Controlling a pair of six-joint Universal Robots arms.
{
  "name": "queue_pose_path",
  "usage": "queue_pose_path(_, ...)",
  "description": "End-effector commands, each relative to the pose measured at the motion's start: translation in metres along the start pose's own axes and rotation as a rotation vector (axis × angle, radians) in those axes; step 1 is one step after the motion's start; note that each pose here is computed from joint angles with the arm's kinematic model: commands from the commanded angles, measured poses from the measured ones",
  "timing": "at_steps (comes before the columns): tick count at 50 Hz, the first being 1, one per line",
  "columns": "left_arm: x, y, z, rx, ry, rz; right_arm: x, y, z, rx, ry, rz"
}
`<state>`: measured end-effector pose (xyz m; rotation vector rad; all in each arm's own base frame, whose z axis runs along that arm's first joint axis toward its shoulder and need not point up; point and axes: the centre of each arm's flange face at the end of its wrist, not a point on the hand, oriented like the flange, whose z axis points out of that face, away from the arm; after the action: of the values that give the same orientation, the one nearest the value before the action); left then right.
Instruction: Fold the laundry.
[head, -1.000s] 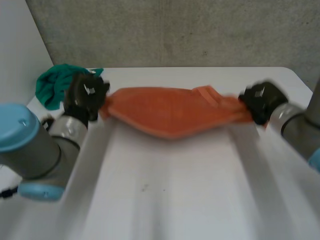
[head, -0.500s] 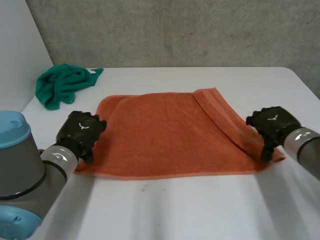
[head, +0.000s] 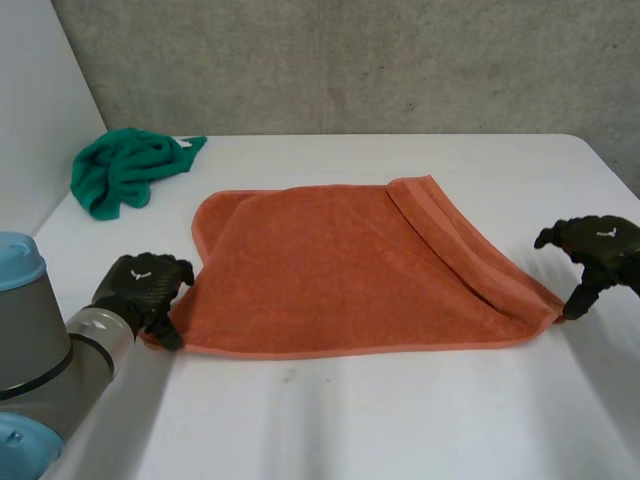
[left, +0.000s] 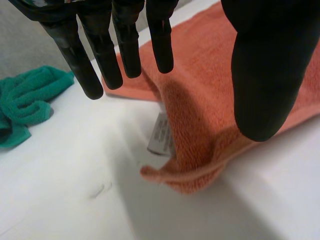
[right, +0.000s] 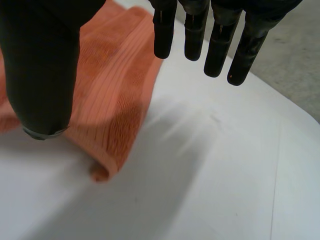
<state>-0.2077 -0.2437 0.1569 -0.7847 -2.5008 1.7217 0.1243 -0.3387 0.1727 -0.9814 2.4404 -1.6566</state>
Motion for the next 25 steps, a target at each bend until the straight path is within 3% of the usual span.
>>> queue_pose_path(1,0.002,0.016,0.007,-0.053,0.031,0.04,-0.009,0.02,0.003,-0.056,-0.053,-0.07)
queue_pose_path(10,-0.002,0.014,0.015,-0.029,0.015,0.052,-0.017,0.037,0.014,-0.087,-0.098,-0.029)
queue_pose_path(25,0.002,0.024,0.033,-0.028,0.019,0.125,0.001,0.032,0.033,-0.049,-0.033,0.094)
